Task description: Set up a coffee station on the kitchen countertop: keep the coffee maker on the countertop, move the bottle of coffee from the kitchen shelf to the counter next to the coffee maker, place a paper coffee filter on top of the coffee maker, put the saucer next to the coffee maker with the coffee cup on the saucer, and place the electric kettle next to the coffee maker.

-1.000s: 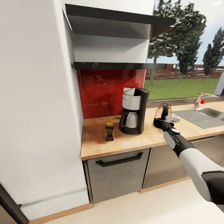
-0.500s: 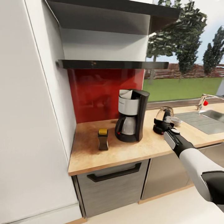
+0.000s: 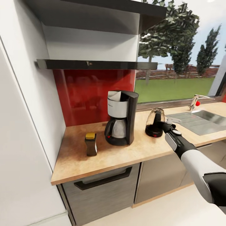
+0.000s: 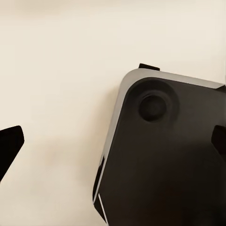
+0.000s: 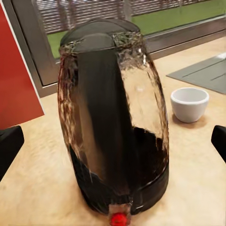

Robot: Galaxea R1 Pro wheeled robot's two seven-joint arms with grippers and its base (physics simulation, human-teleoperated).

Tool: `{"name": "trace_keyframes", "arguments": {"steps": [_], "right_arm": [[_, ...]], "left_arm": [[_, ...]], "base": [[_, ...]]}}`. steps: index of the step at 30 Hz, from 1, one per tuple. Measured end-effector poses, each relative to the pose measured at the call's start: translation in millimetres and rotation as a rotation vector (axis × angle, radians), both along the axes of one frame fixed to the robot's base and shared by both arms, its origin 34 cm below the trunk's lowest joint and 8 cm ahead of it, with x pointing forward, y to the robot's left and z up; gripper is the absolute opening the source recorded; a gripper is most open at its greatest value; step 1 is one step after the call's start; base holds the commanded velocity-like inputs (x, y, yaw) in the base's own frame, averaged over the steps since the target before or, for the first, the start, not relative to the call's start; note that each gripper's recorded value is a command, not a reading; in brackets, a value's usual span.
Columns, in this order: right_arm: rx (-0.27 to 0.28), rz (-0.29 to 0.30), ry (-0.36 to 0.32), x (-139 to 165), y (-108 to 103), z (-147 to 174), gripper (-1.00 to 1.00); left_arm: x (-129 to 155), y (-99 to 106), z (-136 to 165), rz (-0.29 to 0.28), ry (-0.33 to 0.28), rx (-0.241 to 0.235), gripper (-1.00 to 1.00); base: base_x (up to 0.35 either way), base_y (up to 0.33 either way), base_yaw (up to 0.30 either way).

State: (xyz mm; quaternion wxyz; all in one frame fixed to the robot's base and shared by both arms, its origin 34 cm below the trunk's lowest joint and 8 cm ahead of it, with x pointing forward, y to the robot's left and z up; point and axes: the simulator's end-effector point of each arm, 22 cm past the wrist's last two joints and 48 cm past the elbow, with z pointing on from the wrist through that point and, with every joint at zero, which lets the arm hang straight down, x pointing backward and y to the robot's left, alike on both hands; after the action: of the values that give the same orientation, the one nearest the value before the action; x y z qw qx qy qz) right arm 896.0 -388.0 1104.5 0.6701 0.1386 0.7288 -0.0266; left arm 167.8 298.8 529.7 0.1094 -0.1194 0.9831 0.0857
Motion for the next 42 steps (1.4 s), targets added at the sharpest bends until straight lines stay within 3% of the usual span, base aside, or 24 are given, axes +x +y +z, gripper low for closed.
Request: {"name": "trace_keyframes", "arguments": {"steps": [21,27,42], "right_arm": [[0.000,0.001,-0.002,0,0,-2,1.00],[0.006,-0.019,0.074,-7,-9,-39,1.00],[0.006,-0.020,0.084,-8,-10,-44,1.00]], "left_arm": [[0,0,0,0.000,0.000,0.001,1.00],[0,0,0,0.000,0.001,0.001,1.00],[0,0,0,0.000,0.001,0.001,1.00]], "base": [[0.058,0.000,0.000],[0.035,0.000,0.000],[0.064,0.000,0.000]]}}
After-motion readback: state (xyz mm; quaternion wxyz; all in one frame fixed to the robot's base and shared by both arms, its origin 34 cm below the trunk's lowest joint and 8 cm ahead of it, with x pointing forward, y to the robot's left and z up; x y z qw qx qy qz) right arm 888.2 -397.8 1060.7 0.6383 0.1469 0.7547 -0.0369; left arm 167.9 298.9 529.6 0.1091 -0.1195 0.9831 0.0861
